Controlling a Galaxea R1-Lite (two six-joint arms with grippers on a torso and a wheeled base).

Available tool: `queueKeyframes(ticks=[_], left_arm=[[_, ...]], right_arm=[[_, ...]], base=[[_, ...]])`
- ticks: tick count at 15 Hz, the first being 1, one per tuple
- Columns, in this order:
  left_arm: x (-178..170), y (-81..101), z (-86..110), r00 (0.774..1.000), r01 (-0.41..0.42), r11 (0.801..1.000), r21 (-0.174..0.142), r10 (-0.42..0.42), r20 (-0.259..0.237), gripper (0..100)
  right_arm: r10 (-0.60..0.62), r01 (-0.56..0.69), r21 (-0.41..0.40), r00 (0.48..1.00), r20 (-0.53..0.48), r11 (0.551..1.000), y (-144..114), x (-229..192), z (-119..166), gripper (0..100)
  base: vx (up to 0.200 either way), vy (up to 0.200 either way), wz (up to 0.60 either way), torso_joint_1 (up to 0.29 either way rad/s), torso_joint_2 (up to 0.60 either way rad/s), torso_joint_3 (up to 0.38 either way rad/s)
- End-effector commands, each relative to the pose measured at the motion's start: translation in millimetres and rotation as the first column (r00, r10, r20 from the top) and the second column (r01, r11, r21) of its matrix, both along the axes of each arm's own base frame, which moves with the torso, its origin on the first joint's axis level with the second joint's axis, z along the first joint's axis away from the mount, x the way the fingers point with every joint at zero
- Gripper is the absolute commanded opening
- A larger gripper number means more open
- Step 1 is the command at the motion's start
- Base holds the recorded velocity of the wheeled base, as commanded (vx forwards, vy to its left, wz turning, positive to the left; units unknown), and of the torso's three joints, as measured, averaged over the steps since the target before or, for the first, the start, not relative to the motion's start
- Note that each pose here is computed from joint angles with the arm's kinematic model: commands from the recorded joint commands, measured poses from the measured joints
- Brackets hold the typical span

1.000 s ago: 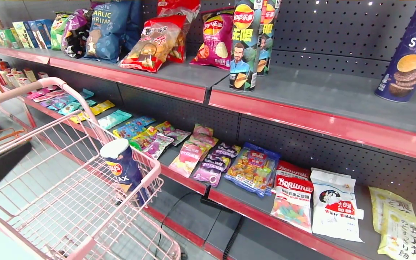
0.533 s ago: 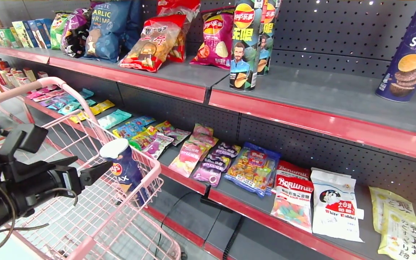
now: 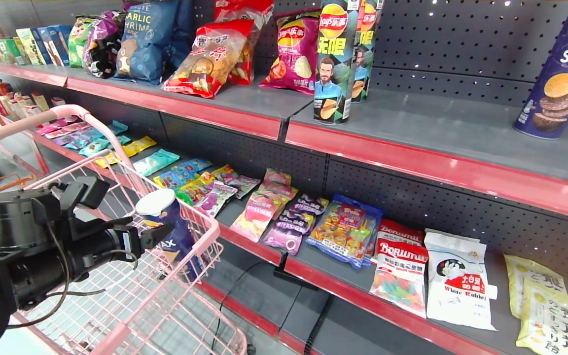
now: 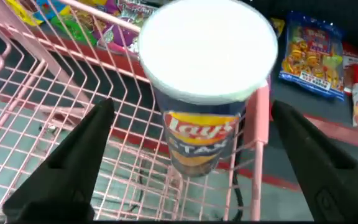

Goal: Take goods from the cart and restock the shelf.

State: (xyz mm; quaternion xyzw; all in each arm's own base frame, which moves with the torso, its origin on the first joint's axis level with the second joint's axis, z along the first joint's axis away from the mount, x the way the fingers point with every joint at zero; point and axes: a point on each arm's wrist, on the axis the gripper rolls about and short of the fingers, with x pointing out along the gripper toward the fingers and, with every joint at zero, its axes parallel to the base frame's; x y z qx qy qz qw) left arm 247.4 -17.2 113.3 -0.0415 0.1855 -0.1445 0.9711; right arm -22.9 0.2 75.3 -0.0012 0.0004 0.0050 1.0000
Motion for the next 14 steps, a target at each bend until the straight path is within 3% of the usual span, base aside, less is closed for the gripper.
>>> queueKeyframes(ticks=[1,9,10,11,14], left_arm=[[19,-2.6,-15.7,1.0,0.01,1.0,0.0,-0.01,-0.01,100],[36,-16.2,-34.5,0.998,0.068,0.997,0.026,-0.067,-0.018,100],[42,-16.4,-40.1,0.997,0.071,0.997,0.04,-0.072,0.011,0],[45,-16.6,-42.0,0.996,0.074,0.996,0.052,-0.076,0.045,0],[39,-20.5,-37.9,0.994,0.09,0.994,0.056,-0.093,0.056,0]], right_arm=[[0.001,-0.001,-0.001,1.0,-0.001,1.0,0,0,0,100],[0.001,-0.001,-0.002,1.0,-0.002,1.0,0,0,0,100],[0.001,-0.001,-0.002,1.0,-0.002,1.0,0,0,0,100],[0.001,-0.001,-0.002,1.0,-0.001,1.0,0,0,0,100],[0.001,-0.001,-0.001,1.0,-0.001,1.0,0,0,0,100]], base=[[0.0,0.0,0.0,0.0,0.0,0.0],[0.0,0.0,0.0,0.0,0.0,0.0],[0.0,0.0,0.0,0.0,0.0,0.0],[0.0,0.0,0.0,0.0,0.0,0.0],[0.0,0.0,0.0,0.0,0.0,0.0]])
